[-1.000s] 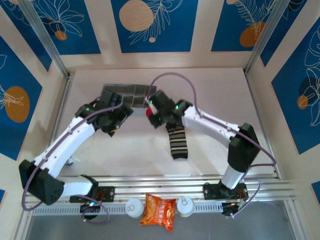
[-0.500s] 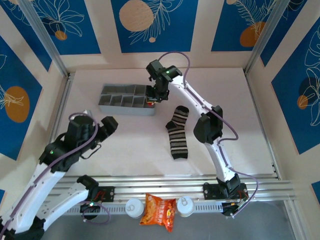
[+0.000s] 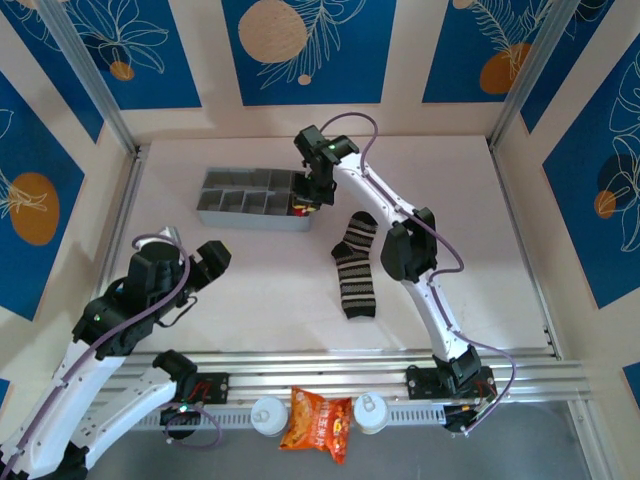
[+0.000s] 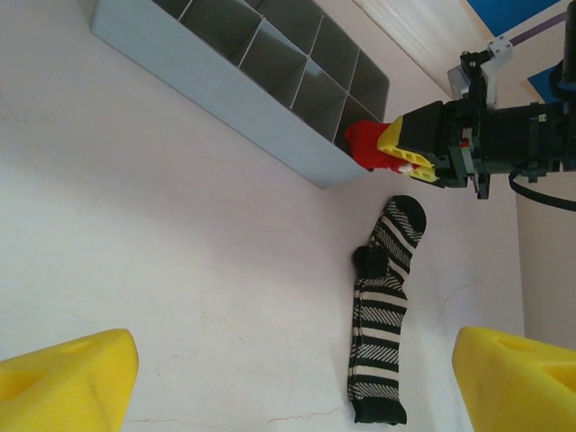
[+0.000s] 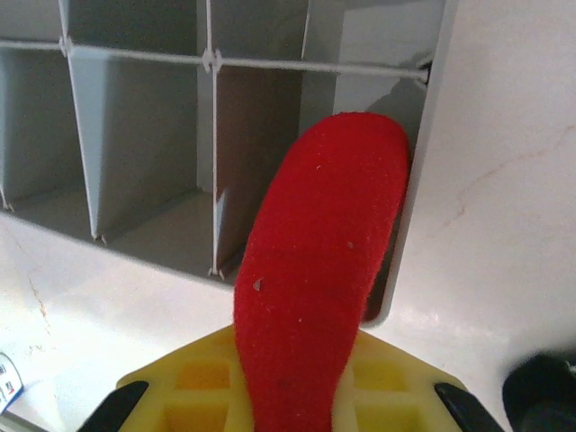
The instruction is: Roll the socks
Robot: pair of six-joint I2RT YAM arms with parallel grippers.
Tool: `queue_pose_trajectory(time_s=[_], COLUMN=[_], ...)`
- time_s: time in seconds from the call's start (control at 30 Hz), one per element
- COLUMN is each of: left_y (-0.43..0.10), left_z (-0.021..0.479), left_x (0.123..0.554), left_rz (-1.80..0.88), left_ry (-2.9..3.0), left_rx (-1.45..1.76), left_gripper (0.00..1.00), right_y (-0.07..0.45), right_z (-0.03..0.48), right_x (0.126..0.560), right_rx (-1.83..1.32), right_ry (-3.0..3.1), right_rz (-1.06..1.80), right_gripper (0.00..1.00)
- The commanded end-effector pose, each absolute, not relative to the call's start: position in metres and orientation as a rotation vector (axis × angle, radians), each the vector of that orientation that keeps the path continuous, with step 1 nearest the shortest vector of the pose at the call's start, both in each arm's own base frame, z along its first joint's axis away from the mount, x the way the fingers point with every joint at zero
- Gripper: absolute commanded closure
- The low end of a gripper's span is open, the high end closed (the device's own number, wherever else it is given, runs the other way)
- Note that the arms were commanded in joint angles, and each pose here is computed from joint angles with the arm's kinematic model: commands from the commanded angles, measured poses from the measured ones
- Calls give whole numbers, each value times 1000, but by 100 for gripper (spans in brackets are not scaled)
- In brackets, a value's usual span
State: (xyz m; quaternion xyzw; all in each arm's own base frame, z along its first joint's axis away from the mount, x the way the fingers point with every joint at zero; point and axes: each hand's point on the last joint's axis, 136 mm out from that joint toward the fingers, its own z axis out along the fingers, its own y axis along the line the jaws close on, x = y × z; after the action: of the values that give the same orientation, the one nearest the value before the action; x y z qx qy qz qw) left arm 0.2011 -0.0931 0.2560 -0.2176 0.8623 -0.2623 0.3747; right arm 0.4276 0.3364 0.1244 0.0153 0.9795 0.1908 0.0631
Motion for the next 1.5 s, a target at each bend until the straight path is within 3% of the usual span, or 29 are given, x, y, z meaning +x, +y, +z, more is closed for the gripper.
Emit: queue_pose_trajectory(time_s=[0.0,0.3,0.43,0.6,0.87,1.03,1.2,1.37,1.47], left_y=[-94,-95,-95,-96,-98,-99,-117,-154,-179], left_z=[255,254,255,255,257,258,244,214,199], left_x=[198,197,197,199,202,202,206,218,224], left_rz=[-670,-679,-685,-688,-702,-707,-762,-892,-953], left_ry=[2219,2224,2219,2215,2203,2207,2269,2384,2445], left_rx=[-534,-544,-542,-546,-547,-538,-520,-545,-530], left_gripper=[10,10,10,10,10,10,12,21,27], right_y=[342,350,353,349,338,333,296,230,194], right_z=[111,97,108,131,163,209,240,169,112], right_x=[432,437,435,431,424,420,399,344,301], right_rx=[121,142,60,1,-119,-181,-221,-278,-161], right_ry=[2987,2996,2965,2911,2803,2602,2337,2348,2552], right_rz=[631,659,612,533,373,333,313,221,296], right_gripper=[100,98,65,53,51,51,52,60,73])
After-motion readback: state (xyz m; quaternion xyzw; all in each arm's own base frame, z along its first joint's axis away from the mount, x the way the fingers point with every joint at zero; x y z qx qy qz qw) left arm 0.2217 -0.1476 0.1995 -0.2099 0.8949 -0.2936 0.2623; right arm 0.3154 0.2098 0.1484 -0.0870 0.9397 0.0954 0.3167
